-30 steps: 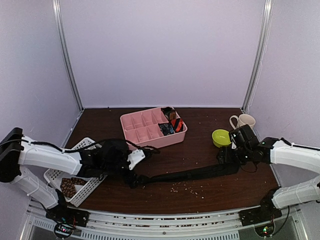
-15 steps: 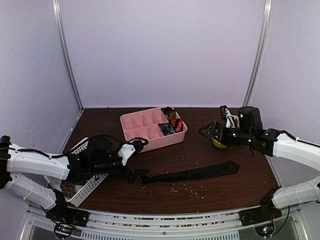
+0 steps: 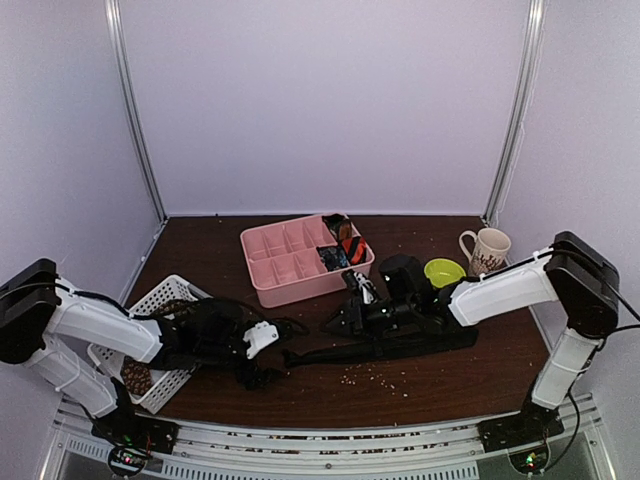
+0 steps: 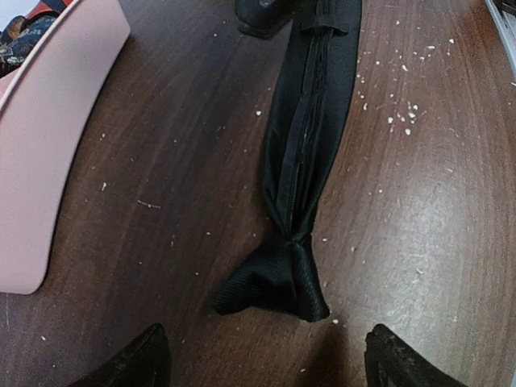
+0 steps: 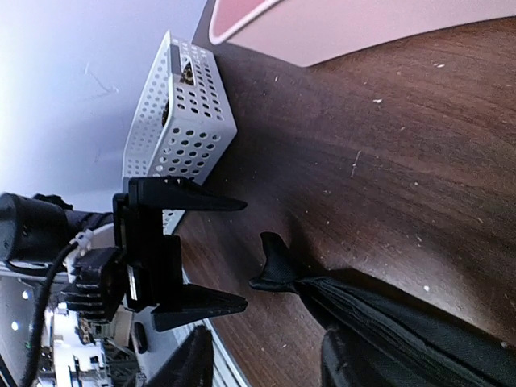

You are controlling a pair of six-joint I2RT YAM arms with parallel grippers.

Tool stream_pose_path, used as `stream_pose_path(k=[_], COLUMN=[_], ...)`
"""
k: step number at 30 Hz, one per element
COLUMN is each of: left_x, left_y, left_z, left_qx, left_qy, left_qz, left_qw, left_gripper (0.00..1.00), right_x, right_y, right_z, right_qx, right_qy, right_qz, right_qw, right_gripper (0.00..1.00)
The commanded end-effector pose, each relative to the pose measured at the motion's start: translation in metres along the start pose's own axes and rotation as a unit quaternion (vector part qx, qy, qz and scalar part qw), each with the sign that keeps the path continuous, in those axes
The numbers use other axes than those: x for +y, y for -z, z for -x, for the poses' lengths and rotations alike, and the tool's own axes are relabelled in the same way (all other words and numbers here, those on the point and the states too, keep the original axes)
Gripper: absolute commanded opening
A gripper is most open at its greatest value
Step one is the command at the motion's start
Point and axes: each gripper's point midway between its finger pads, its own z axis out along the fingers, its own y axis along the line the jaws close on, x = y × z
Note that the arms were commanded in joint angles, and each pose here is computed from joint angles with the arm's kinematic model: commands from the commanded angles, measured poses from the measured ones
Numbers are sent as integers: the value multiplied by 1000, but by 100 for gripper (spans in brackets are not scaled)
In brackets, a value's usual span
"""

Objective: Roll the ties
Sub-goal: Smooth out the tie at the center of the board.

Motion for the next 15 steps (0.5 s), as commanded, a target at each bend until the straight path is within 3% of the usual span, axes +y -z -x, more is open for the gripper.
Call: stream_pose_path(k=[1,6,15], left_x=[6,3,3], left_y=[-7,-18,-36], left_z=[17,14,1], left_qx=[-15,-11,20], left_qy=[-2,-9,-8], left_qz=[-16,-31,-37], left_qw=[1000,999,999], left_gripper=[84,80,76], right_x=[15,-8,-68], right_y=[-28,-50,-61], right_z=[-6,-21,-50], right_qx=[17,40,80], right_qy=[-4,-21,-23], right_qz=[26,4,-83], right_qw=[1000,999,993], right_gripper=[35,13,3])
